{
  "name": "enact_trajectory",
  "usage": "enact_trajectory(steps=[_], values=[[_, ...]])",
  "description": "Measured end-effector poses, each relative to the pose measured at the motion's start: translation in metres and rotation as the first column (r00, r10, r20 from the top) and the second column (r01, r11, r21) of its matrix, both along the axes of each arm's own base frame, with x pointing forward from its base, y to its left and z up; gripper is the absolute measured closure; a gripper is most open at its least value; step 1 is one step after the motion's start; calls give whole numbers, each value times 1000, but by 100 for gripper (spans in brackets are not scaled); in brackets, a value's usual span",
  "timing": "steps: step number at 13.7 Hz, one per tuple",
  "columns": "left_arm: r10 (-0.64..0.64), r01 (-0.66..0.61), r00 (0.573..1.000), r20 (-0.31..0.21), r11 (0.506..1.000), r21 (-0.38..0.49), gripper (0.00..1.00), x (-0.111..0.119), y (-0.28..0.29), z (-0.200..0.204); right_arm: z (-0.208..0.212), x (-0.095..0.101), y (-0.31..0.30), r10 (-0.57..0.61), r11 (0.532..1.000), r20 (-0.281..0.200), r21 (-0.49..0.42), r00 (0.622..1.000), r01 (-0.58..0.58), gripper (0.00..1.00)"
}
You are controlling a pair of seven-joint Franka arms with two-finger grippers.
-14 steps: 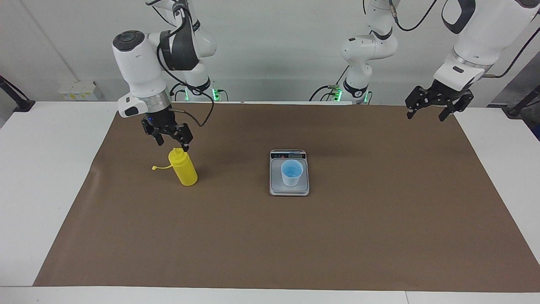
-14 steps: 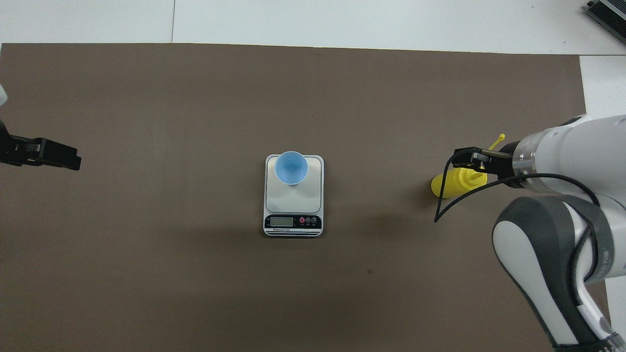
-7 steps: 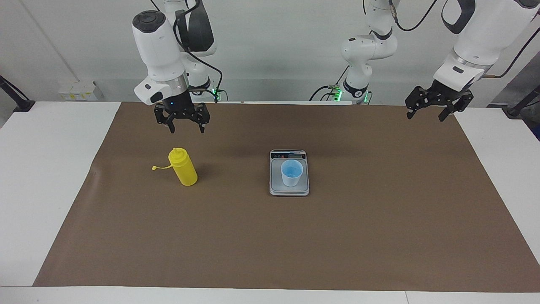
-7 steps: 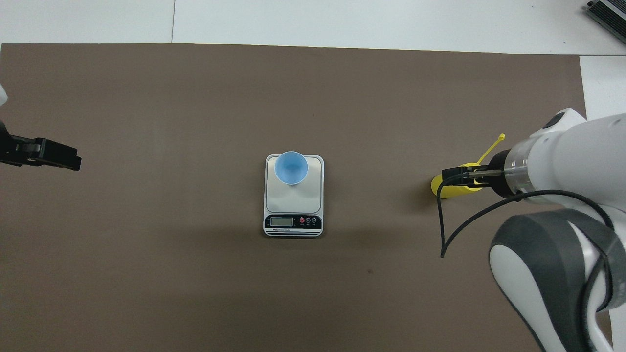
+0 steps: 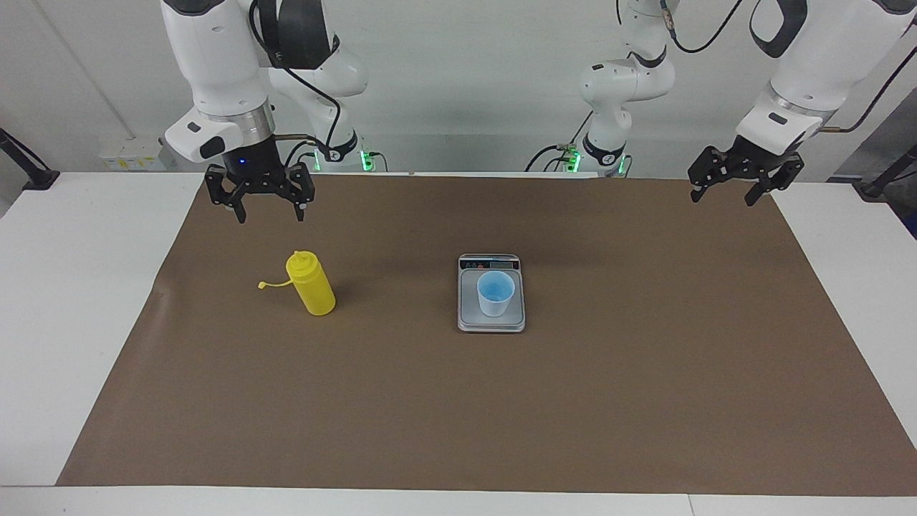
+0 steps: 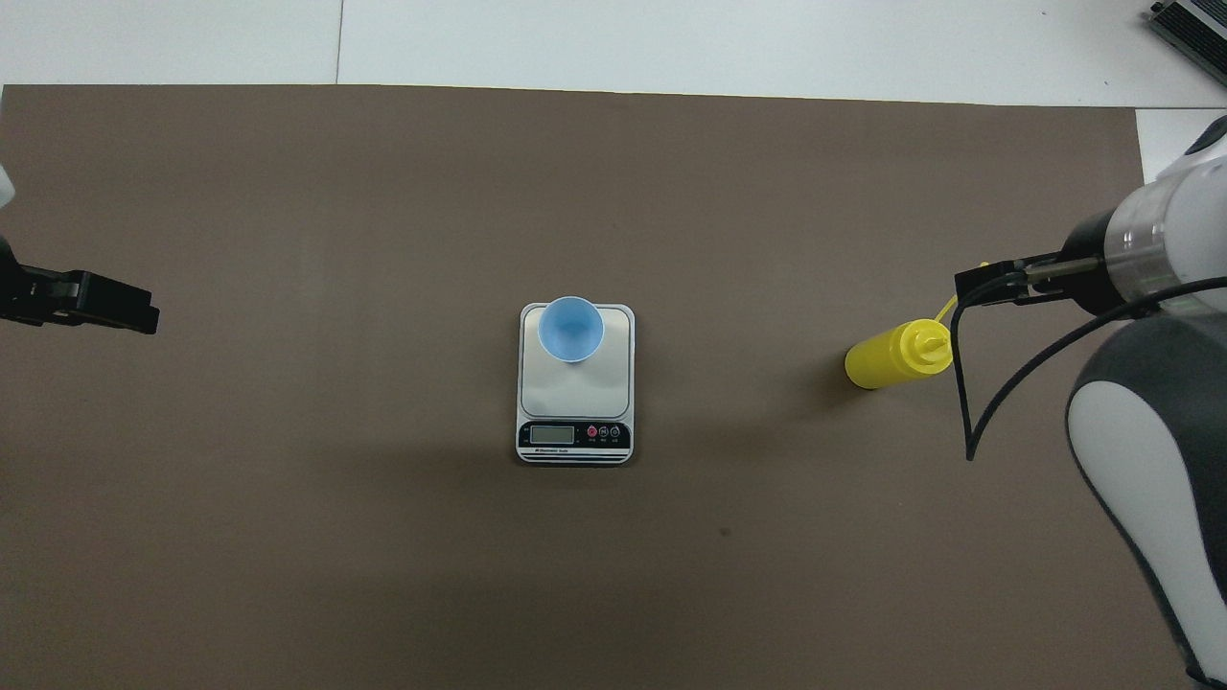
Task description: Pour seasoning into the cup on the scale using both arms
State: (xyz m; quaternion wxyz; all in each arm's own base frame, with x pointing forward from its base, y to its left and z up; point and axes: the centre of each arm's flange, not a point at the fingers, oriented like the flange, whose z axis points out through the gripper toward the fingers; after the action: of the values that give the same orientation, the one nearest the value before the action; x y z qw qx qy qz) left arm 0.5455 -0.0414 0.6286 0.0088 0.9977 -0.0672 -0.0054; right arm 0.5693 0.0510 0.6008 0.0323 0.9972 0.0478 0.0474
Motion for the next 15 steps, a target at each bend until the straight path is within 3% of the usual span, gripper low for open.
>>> enact_trajectory(steps=[15], values=[[0, 0, 1000, 0, 1000, 0, 0, 0, 0, 0, 1, 5, -38, -70, 997, -12, 22, 997, 70, 0]])
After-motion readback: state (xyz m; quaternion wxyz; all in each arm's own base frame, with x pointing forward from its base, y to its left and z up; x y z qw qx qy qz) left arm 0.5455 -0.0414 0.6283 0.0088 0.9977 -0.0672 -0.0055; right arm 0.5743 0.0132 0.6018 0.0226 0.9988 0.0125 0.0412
